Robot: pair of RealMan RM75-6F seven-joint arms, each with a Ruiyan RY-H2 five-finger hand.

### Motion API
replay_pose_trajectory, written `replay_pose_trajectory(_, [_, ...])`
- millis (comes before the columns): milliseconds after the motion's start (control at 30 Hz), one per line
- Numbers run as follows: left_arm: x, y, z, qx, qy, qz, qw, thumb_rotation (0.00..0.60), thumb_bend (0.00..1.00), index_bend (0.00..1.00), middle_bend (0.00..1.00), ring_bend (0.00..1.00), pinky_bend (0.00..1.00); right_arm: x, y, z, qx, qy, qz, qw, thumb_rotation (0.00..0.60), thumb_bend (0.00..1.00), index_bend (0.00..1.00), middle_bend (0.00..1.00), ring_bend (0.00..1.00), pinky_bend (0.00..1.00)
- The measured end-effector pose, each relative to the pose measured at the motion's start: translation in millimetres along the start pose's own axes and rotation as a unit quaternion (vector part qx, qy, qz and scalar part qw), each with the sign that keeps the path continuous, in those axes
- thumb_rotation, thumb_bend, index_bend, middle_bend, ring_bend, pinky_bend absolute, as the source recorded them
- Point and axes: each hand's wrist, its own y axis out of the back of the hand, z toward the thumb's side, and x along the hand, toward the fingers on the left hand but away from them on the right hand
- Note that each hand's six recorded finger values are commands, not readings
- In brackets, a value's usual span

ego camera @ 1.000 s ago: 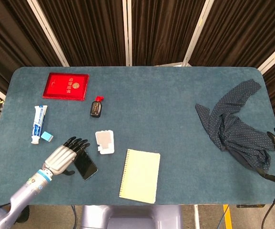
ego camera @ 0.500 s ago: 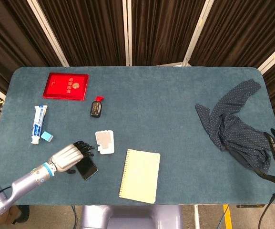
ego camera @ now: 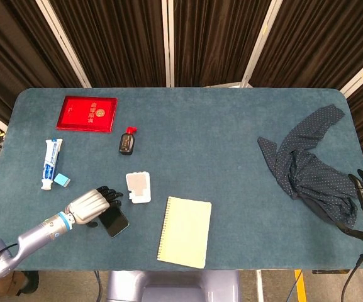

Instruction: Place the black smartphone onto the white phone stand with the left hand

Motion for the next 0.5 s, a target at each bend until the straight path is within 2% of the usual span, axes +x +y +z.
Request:
replay_pose_trajectory(333, [6,-7,4,-0.002,0.0,0.0,1.0,0.6,0.0,0.26,0.12,0.16,0.2,0,-1,1,0.001,0.0,0.002,1.0,0.6,0.0,0.0,0.0,0.0,0.0])
replay_pose_trajectory(433, [8,-10,5,-0.003,0.0,-0.001,1.0,0.6,0.0,0.31,0.15,0.19,0.23,-1,-2,1,0.001,0.001,0.003,1.0,0.6,0.0,0.0,0.0,0.0,0.0])
replay_pose_trajectory(500, [9,-12,6,-0.004,0.002,0.001,1.0,0.6,0.0,0.39,0.21,0.23,0.26,-1,-2,1,0.0,0.001,0.004,1.0,0.6,0.0,0.0,0.0,0.0,0.0])
